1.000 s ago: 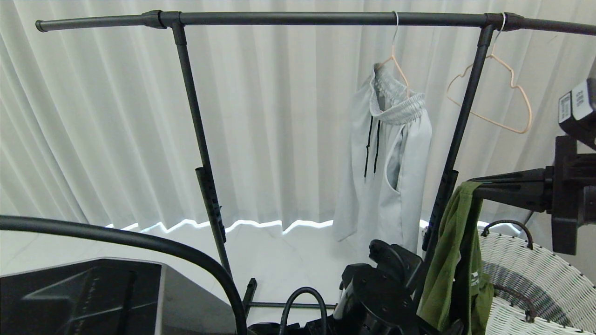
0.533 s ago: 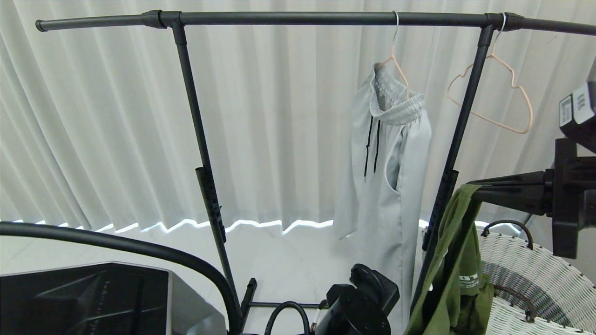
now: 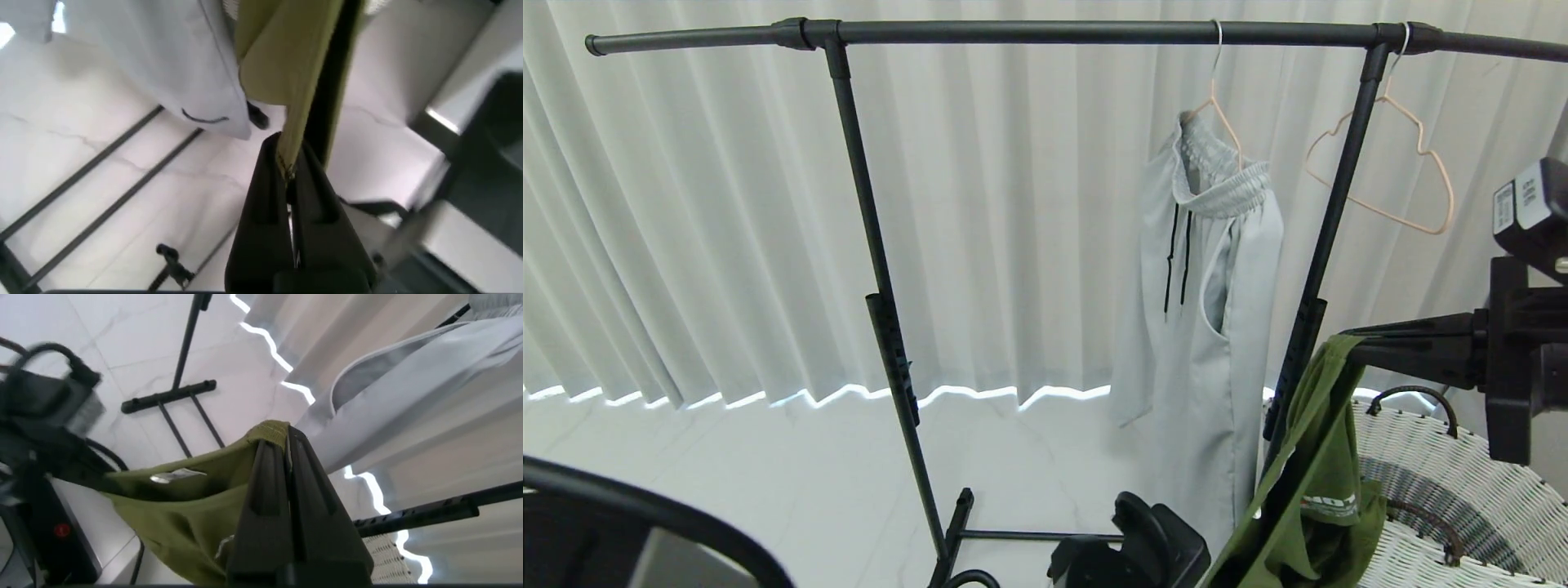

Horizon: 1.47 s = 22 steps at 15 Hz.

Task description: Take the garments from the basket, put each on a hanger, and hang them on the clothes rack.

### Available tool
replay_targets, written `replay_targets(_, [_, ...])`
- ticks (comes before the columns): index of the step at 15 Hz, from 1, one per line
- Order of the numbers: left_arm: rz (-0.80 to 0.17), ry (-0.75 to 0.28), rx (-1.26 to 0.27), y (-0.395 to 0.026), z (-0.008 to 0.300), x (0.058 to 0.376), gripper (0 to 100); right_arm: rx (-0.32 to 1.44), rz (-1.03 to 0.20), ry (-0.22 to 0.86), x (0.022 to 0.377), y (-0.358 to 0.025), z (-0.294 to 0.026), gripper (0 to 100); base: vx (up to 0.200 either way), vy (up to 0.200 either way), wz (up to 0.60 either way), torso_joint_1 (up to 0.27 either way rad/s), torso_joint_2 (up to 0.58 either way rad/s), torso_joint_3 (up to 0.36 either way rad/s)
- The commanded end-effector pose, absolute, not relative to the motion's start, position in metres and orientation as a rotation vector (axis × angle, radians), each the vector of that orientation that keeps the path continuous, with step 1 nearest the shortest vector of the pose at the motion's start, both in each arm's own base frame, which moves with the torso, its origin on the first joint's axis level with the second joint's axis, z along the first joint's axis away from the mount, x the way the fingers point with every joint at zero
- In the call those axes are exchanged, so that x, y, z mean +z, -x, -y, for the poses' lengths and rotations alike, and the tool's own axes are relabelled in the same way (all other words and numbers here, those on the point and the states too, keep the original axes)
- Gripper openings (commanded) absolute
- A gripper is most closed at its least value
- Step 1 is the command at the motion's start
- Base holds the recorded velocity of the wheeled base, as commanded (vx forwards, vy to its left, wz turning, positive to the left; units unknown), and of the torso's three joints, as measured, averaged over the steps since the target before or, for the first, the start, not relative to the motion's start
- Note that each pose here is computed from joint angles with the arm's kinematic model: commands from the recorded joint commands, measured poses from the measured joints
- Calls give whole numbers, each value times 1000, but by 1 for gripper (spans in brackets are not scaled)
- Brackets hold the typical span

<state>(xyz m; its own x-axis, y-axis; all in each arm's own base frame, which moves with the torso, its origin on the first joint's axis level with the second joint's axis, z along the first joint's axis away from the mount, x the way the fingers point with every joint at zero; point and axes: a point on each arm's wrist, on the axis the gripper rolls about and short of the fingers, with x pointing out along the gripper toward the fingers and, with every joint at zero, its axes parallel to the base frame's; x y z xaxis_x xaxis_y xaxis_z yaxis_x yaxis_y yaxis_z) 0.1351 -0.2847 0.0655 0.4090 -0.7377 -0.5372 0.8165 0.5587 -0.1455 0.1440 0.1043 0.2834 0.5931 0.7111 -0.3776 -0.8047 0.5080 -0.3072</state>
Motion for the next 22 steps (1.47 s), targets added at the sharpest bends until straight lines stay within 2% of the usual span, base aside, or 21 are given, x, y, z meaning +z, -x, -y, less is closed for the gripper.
replay_targets(1, [-584,-120,-1022,-126,257,90,0,947,-224,489,279,-142,-108,0,0,0,0,0,0,0])
replay_targets(4, [-620,-121,-951,-129,223,138,0,1002,-250,503,268,-136,-115,0,0,0,0,0,0,0])
replay_targets(8, [-706,-134,-820,-120,161,204,0,1053,-248,513,263,-142,-133,0,0,0,0,0,0,0])
replay_targets(11, [-719,-135,-774,-101,126,206,0,1093,-281,530,254,-145,-147,0,0,0,0,0,0,0])
replay_targets(13, [-685,-130,-781,-88,110,202,0,1093,-324,523,247,-151,-153,0,0,0,0,0,0,0])
replay_targets(17, [-578,-115,-755,-73,88,206,0,1074,-386,551,235,-151,-170,0,0,0,0,0,0,0])
replay_targets(19, [-550,-110,-764,-72,87,213,0,1056,-433,501,232,-148,-176,0,0,0,0,0,0,0])
replay_targets(21, [-545,-102,-745,-88,102,233,0,971,-460,425,237,-147,-175,0,0,0,0,0,0,0])
replay_targets(22, [-528,-84,-714,-103,113,252,0,923,-434,363,247,-144,-171,0,0,0,0,0,0,0])
